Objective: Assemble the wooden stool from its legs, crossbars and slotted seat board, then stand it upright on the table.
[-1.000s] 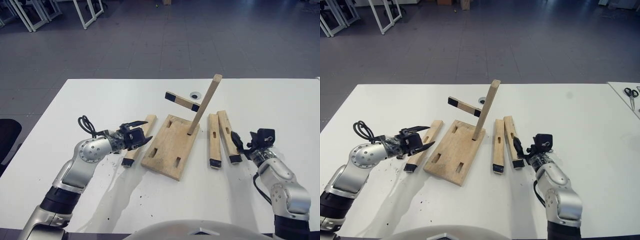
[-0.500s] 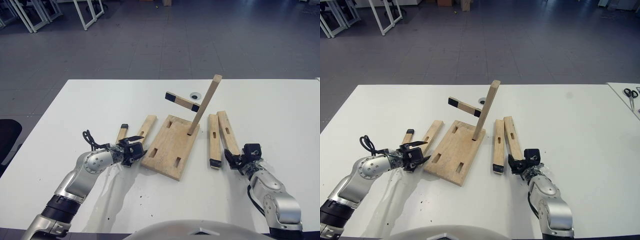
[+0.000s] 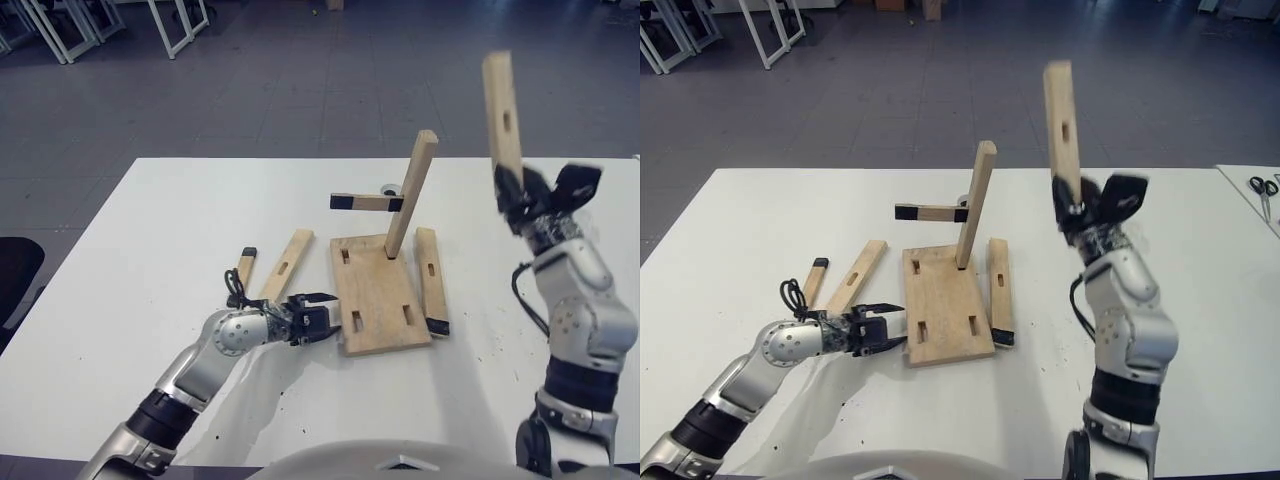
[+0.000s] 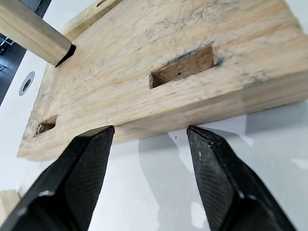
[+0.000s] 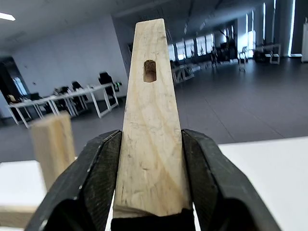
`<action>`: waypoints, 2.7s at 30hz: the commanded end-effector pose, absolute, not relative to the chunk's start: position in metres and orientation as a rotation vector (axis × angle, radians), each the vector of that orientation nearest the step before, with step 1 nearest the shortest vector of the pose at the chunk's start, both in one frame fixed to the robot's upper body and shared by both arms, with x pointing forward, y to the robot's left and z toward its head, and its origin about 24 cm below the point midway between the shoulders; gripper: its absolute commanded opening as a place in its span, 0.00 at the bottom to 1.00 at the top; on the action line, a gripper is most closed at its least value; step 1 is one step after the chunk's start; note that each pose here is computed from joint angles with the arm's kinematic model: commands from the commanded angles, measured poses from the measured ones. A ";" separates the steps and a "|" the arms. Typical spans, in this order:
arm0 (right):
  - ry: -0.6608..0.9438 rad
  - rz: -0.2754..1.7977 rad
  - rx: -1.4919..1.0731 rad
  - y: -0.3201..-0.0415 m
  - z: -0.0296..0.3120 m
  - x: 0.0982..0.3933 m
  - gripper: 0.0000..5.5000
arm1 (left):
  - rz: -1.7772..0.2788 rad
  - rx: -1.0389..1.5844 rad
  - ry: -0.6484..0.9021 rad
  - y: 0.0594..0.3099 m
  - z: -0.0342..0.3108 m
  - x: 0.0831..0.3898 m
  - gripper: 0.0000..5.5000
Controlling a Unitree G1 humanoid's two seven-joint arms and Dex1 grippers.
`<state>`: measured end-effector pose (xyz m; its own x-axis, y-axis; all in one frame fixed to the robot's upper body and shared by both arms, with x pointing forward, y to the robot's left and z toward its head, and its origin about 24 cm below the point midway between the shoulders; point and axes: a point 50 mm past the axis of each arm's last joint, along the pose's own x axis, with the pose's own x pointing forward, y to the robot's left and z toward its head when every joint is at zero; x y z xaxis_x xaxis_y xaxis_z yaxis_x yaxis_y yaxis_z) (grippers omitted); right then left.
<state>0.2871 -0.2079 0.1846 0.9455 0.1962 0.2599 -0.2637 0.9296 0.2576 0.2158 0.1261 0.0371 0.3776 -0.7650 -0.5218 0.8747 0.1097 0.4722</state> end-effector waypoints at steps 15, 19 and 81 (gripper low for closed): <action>-0.049 1.082 0.806 -0.166 0.185 0.261 0.36 | -1.022 -0.475 -0.009 0.145 0.152 0.242 0.62; 0.047 1.254 0.812 -0.158 0.178 0.249 0.36 | -1.158 -0.737 0.039 0.134 0.173 0.241 0.74; 0.485 1.272 -0.920 -0.151 0.061 0.227 0.61 | -0.953 -0.316 0.136 0.157 0.075 0.281 0.37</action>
